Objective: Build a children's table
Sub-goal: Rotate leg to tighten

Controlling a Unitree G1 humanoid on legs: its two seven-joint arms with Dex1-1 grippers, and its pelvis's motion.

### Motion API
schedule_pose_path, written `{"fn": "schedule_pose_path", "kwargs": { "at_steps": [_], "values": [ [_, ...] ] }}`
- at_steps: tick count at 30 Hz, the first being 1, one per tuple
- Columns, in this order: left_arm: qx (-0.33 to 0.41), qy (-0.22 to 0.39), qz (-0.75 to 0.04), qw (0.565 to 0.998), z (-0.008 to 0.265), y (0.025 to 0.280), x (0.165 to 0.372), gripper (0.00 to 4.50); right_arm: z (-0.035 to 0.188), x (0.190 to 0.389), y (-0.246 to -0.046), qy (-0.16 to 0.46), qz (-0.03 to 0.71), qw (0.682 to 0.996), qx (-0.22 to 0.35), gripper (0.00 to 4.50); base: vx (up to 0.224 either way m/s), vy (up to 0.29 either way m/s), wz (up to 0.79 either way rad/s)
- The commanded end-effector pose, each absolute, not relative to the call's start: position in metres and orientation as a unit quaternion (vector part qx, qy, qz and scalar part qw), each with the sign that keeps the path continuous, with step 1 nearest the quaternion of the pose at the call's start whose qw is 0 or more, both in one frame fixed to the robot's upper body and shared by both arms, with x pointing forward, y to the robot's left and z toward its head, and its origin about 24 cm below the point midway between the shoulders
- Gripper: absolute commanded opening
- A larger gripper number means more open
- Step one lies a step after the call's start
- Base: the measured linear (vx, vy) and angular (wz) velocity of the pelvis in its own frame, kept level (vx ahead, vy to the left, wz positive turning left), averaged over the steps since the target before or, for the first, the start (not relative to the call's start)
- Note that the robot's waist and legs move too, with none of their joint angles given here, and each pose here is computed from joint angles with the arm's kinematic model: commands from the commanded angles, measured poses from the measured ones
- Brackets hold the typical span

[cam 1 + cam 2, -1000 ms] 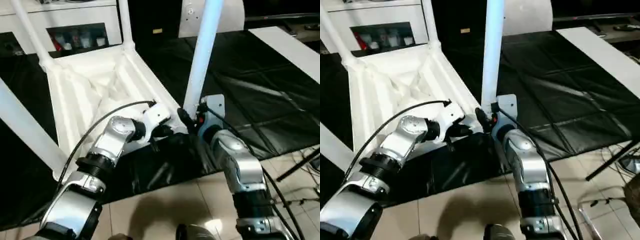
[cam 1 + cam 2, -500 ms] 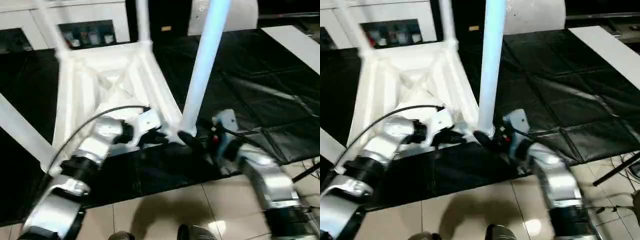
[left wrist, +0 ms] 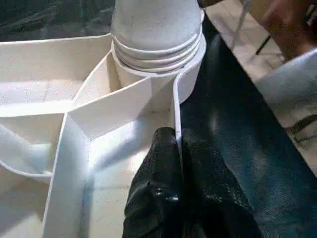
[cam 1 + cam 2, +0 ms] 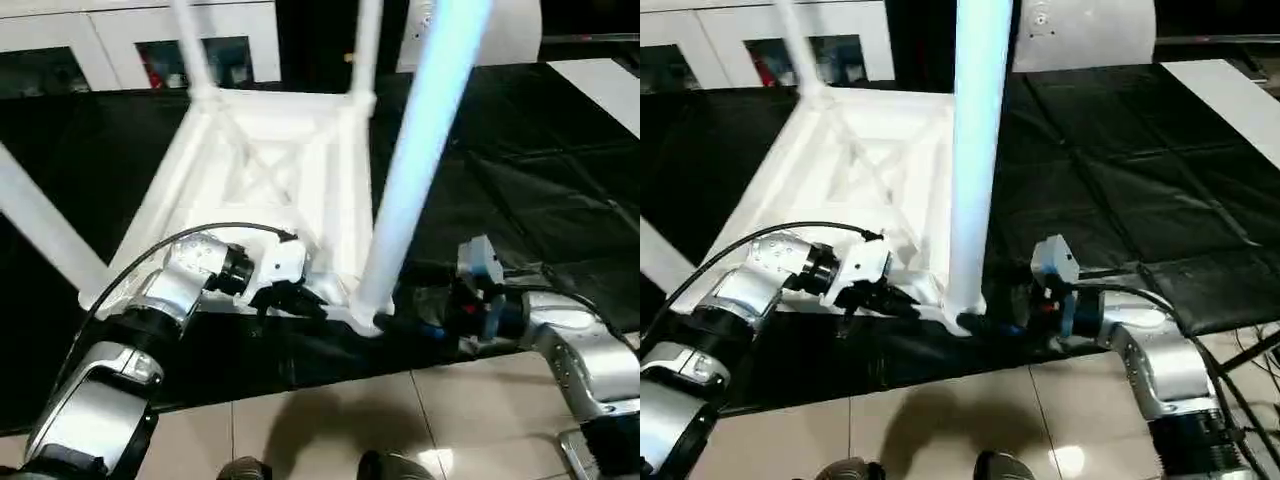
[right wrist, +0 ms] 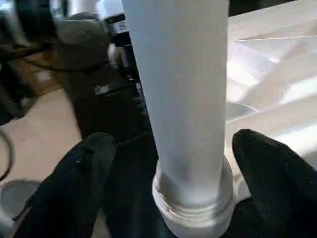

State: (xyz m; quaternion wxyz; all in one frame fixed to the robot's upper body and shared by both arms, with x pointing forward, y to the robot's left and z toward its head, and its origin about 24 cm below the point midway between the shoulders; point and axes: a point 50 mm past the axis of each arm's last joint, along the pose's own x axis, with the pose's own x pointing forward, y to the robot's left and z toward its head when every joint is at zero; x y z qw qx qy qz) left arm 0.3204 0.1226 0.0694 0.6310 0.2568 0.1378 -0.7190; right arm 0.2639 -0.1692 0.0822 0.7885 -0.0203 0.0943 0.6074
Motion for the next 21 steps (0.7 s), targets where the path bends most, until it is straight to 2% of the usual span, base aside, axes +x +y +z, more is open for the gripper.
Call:
{"fn": "schedule_pose_path", "kwargs": {
  "at_steps": [1, 6, 8, 10, 13, 16, 21],
  "values": [
    [0.274, 0.14, -0.756, 0.577, 0.0668, 0.1114, 0.3143, 0.0, 0.084, 0.2637, -0.1681, 0.101, 0.63, 0.77, -0.019, 3.79, 0.0, 0.0, 0.0],
    [0.287, 0.137, -0.773, 0.549, 0.067, 0.1073, 0.3126, 0.0, 0.0823, 0.2658, -0.1661, 0.117, 0.657, 0.744, -0.033, 3.28, 0.0, 0.0, 0.0],
    [0.29, 0.137, -0.781, 0.536, 0.0676, 0.1059, 0.3111, 0.0, 0.0819, 0.2671, -0.1646, 0.122, 0.667, 0.734, -0.036, 3.21, 0.0, 0.0, 0.0],
    [0.293, 0.135, -0.785, 0.529, 0.0679, 0.1052, 0.3108, 0.0, 0.0816, 0.2681, -0.1643, 0.125, 0.672, 0.729, -0.039, 2.91, 0.0, 0.0, 0.0],
    [0.297, 0.134, -0.788, 0.522, 0.0683, 0.1046, 0.3107, 0.0, 0.0822, 0.2692, -0.1636, 0.127, 0.677, 0.724, -0.041, 2.76, 0.0, 0.0, 0.0],
    [0.299, 0.136, -0.792, 0.515, 0.0683, 0.1044, 0.3105, 0.0, 0.0824, 0.2698, -0.1634, 0.128, 0.682, 0.718, -0.046, 2.39, 0.0, 0.0, 0.0],
    [0.303, 0.137, -0.794, 0.51, 0.068, 0.1042, 0.3105, 0.0, 0.0819, 0.2703, -0.1632, 0.131, 0.686, 0.714, -0.047, 2.08, 0.0, 0.0, 0.0]
  ]
}}
